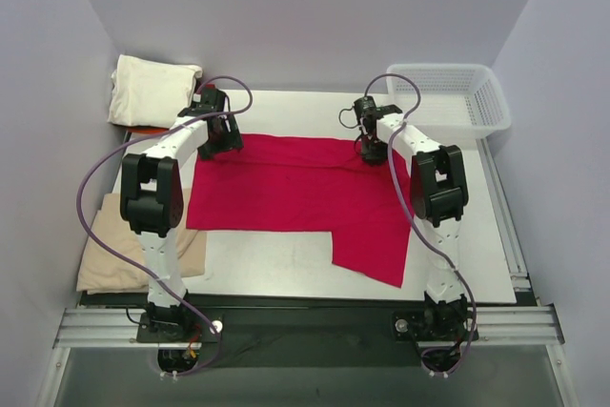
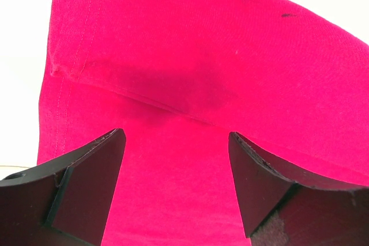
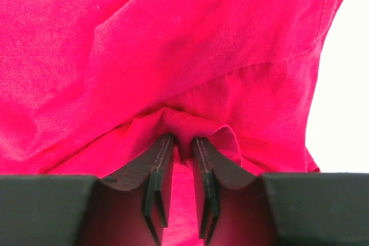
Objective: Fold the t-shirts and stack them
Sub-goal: Fold the flattened tshirt in 1/3 of the way
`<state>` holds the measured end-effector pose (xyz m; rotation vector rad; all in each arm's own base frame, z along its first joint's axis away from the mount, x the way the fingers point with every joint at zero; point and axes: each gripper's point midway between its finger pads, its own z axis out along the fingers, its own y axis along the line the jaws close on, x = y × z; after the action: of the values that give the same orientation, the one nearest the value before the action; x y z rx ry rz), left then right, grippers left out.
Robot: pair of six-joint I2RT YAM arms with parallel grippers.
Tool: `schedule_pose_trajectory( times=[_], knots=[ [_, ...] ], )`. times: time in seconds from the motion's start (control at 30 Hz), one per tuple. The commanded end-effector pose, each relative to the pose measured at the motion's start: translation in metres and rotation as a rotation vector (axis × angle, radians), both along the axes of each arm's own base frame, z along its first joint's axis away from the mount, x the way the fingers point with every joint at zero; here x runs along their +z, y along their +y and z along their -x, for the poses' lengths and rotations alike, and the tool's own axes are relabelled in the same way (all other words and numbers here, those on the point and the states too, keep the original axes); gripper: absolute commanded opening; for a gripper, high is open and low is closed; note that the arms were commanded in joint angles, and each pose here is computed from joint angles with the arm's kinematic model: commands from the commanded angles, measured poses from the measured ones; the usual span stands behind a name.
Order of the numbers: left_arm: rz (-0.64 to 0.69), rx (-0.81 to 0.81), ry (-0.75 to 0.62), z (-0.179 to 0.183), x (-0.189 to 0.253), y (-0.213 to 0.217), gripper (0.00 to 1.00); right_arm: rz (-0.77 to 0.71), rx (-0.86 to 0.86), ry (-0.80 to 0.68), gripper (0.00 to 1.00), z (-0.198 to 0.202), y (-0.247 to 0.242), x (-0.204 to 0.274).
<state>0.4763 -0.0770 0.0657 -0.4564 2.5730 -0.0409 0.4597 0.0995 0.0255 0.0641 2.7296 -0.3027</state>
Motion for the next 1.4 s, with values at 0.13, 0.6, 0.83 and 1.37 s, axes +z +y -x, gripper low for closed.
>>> schedule_pose_trajectory(
  times=[0.13,0.6,0.83,1.37],
  knots=[
    [0.015,0.002,-0.042,-0.013,0.013,-0.003,0.83,0.019,0.02,-0.002,0.17,0.0,0.001,0.011],
    [0.017,-0.001,-0.047,-0.012,0.015,-0.006,0.83,0.095,0.027,-0.076,0.28,-0.002,-0.003,0.042],
    [0.016,-0.004,-0.042,-0.011,0.013,-0.007,0.83,0.12,0.06,-0.088,0.27,-0.002,0.006,0.046],
    [0.014,-0.006,-0.035,-0.007,0.01,-0.006,0.83,0.251,0.024,-0.151,0.28,0.018,0.001,0.073]
  ],
)
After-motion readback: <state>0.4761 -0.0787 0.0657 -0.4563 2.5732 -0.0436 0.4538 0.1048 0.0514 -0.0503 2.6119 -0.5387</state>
